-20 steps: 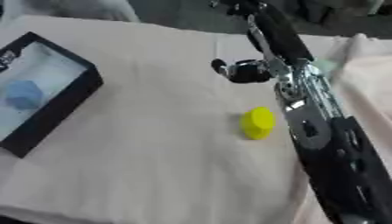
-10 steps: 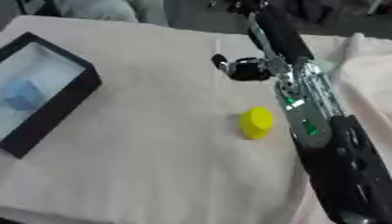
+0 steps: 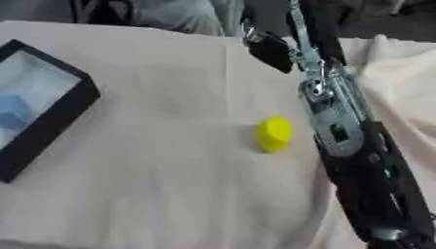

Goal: Pick up the objects with one hand, pass them to the other hand, and then place them into the box on the other side of the table.

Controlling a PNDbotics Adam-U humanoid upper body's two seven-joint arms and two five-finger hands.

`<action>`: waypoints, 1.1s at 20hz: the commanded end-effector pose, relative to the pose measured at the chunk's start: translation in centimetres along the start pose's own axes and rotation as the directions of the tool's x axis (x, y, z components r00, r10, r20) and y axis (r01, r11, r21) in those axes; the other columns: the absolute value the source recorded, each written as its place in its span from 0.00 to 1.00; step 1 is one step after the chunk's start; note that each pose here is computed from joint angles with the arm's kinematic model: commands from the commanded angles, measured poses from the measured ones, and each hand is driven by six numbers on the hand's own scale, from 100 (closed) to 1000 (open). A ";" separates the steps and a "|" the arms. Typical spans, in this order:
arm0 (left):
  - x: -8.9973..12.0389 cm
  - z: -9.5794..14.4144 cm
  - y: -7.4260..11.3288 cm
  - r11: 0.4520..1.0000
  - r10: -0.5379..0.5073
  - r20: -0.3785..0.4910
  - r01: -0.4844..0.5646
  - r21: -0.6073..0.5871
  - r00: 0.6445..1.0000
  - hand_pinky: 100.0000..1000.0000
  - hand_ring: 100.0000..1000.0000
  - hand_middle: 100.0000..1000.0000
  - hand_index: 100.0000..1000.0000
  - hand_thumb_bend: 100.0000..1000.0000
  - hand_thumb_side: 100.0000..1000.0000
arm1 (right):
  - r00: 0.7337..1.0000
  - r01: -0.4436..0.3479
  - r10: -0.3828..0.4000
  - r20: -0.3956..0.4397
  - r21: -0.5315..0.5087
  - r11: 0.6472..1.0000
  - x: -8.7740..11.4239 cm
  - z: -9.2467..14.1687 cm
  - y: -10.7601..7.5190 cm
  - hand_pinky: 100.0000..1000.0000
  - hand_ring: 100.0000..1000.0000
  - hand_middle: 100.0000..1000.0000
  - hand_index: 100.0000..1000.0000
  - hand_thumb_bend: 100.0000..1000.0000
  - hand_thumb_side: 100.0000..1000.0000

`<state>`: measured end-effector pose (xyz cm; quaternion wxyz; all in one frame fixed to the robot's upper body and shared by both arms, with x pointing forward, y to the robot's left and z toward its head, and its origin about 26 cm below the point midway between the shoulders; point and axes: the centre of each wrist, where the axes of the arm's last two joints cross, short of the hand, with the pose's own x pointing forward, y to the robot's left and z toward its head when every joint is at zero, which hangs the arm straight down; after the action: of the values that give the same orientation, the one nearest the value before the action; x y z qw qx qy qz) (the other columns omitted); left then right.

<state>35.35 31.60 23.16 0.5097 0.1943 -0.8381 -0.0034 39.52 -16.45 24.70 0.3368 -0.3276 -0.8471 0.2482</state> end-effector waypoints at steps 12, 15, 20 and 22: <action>1.4 0.8 -0.8 0.997 0.042 0.135 -0.033 -0.067 0.990 0.83 1.00 1.00 0.83 0.10 0.61 | 0.988 -0.080 0.080 -0.134 0.012 0.997 -0.2 -4.2 -4.1 0.82 0.76 0.68 0.86 0.00 0.16; 1.1 0.8 -0.7 0.997 0.037 0.122 -0.029 -0.070 0.992 0.83 1.00 1.00 0.83 0.10 0.61 | 0.985 -0.115 0.121 -0.120 0.058 0.992 0.2 -5.8 -5.2 0.83 0.76 0.69 0.86 0.00 0.14; 0.8 0.9 -0.4 0.997 0.025 0.111 -0.018 -0.072 0.993 0.83 1.00 1.00 0.83 0.10 0.61 | 0.970 -0.163 0.193 -0.146 0.194 0.967 -0.4 -8.2 -6.9 0.85 0.77 0.71 0.86 0.09 0.15; 0.7 0.9 -0.3 0.997 0.020 0.105 -0.012 -0.072 0.994 0.83 1.00 1.00 0.83 0.10 0.61 | 0.960 -0.181 0.226 -0.164 0.251 0.951 -1.0 -8.9 -7.7 0.85 0.78 0.71 0.86 0.12 0.17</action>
<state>34.56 30.41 22.29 0.4824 0.1593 -0.8608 -0.0308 43.60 -19.21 33.59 0.4246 -0.3810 -0.7468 0.3419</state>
